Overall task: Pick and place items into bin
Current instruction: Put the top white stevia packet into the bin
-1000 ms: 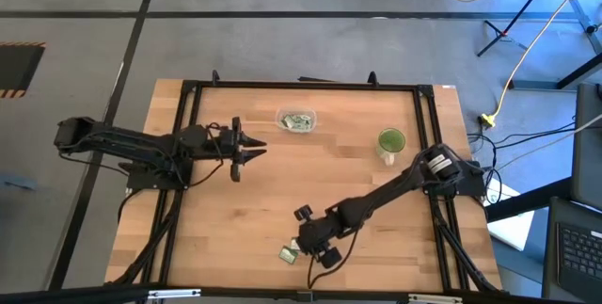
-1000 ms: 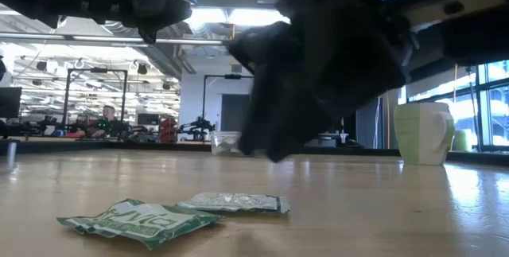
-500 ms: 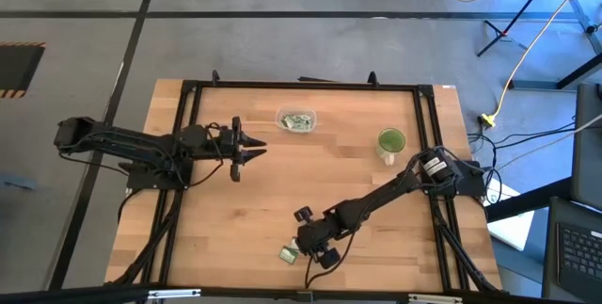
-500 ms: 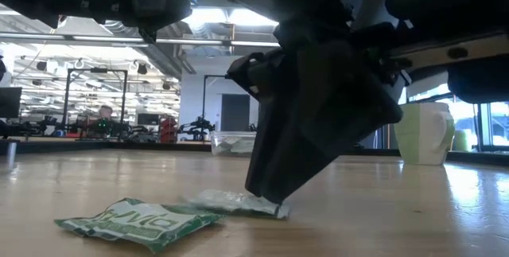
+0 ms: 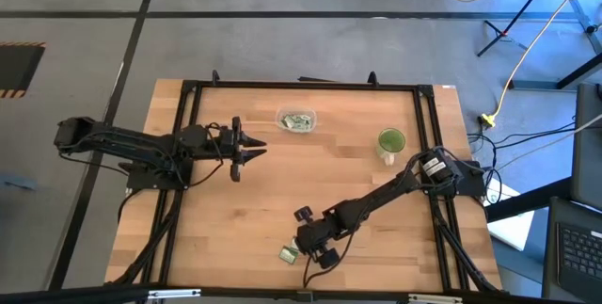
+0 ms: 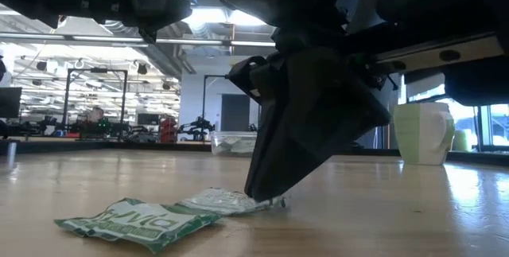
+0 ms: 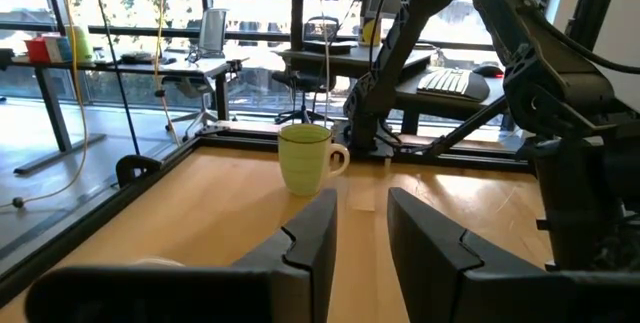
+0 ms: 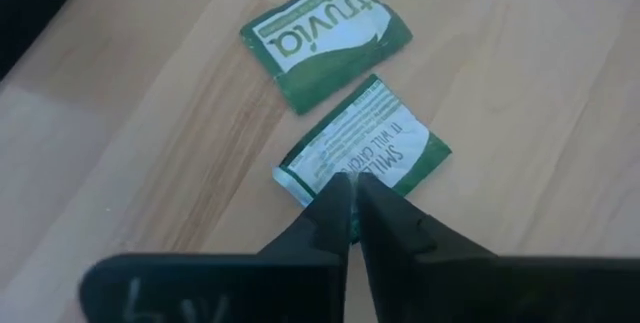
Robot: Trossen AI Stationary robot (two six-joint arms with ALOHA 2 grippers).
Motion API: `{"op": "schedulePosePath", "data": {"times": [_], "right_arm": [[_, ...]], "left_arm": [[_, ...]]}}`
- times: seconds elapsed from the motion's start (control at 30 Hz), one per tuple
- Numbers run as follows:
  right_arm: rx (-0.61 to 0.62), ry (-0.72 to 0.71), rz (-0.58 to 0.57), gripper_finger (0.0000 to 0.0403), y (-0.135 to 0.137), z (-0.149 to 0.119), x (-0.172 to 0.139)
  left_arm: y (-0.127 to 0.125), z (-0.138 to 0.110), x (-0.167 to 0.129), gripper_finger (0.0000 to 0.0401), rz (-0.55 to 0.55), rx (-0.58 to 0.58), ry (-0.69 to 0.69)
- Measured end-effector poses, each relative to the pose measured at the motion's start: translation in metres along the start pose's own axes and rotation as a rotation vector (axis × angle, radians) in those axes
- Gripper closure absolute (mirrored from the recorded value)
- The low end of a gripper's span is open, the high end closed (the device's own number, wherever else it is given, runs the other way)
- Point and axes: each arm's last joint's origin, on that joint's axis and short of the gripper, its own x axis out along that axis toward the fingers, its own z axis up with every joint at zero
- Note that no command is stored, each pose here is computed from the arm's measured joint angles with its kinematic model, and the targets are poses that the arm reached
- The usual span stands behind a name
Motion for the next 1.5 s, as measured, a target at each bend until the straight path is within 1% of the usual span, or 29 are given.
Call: {"op": "schedulePosePath", "data": {"times": [0.13,0.3,0.43,0.57,0.63,0.73,0.8,0.87,0.97,1.03,1.13,1.27,1.4,1.5], "right_arm": [[0.028,0.003,-0.008,0.0397,0.0,0.0,0.0],[0.056,0.008,-0.009,0.04,-0.001,0.0,-0.005],[0.066,0.008,-0.014,0.0401,-0.004,0.003,-0.021],[0.107,-0.042,-0.049,0.0401,-0.014,0.016,-0.063],[0.124,-0.052,-0.103,0.0401,-0.021,0.018,-0.089],[0.156,-0.121,-0.207,0.0402,-0.036,0.024,-0.135],[0.19,-0.178,-0.273,0.0402,-0.051,0.025,-0.166],[0.218,-0.206,-0.326,0.0402,-0.069,0.021,-0.188],[0.239,-0.231,-0.404,0.0403,-0.102,0.012,-0.212],[0.25,-0.221,-0.455,0.0403,-0.126,0.003,-0.22],[0.261,-0.183,-0.49,0.0403,-0.162,-0.014,-0.222],[0.297,-0.167,-0.482,0.0403,-0.211,-0.039,-0.215],[0.336,-0.108,-0.501,0.0403,-0.251,-0.067,-0.198],[0.364,-0.058,-0.511,0.0403,-0.273,-0.087,-0.182]], "left_arm": [[0.0,0.0,0.0,0.0315,0.0,0.0,0.0],[0.0,0.0,0.0,0.0315,0.0,0.0,0.001],[0.0,0.0,0.0,0.0315,0.0,-0.002,0.001],[0.0,0.0,0.0,0.0315,-0.004,-0.024,0.001],[-0.001,0.0,0.0,0.0315,-0.021,-0.026,0.002],[-0.002,0.0,0.0,0.0315,-0.055,-0.026,0.005],[-0.002,0.0,0.0,0.0315,-0.06,-0.026,0.006],[-0.002,0.0,0.0,0.0315,-0.059,-0.026,0.005],[-0.002,0.0,0.0,0.0315,-0.062,-0.029,0.005],[-0.002,0.0,0.0,0.0315,-0.063,-0.029,0.005],[-0.002,0.0,0.0,0.0315,-0.063,-0.029,0.006],[-0.002,0.0,0.0,0.0315,-0.063,-0.029,0.008],[-0.002,-0.001,0.0,0.0315,-0.061,-0.029,0.019],[-0.002,-0.003,0.0,0.0315,-0.058,-0.027,0.034]]}}
